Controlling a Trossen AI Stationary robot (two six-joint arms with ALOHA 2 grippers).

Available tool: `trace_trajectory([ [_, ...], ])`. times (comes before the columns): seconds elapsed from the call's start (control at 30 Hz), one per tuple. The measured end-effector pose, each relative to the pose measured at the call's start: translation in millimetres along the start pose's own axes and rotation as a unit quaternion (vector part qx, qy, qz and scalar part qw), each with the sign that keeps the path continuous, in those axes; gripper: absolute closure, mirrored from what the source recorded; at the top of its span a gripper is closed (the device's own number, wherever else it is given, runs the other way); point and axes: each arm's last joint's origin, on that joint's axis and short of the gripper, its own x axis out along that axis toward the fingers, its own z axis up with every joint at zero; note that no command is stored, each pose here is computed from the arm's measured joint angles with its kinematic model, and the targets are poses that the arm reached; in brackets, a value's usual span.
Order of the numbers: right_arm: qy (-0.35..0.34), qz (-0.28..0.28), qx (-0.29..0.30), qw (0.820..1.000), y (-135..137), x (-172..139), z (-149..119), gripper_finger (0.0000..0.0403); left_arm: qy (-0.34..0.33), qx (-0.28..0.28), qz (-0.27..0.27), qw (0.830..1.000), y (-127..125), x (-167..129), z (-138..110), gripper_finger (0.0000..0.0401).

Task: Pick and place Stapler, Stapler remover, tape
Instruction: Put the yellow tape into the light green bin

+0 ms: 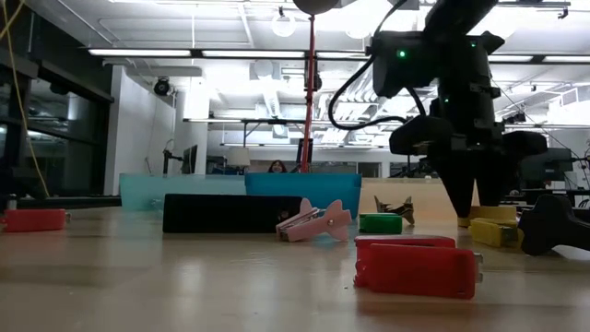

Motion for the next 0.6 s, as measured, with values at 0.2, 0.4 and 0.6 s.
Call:
trace_trajectory([
  [0.2,0.002,0.002,-0.018,1.0,0.4,0.0,-0.1,0.0274,0.0,0.0,0.0,1.0,0.0,0.0,0.0,0.0263],
  [0.4,0.002,0.004,-0.023,1.0,0.6,0.0,-0.1,0.0348,0.0,0.001,0.001,1.0,0.1,0.0,0.0,0.0263],
  [0.6,0.002,0.008,-0.024,1.0,1.5,-0.2,0.0,0.0378,0.0,0.0,0.001,1.0,0.1,0.0,0.0,0.0263],
])
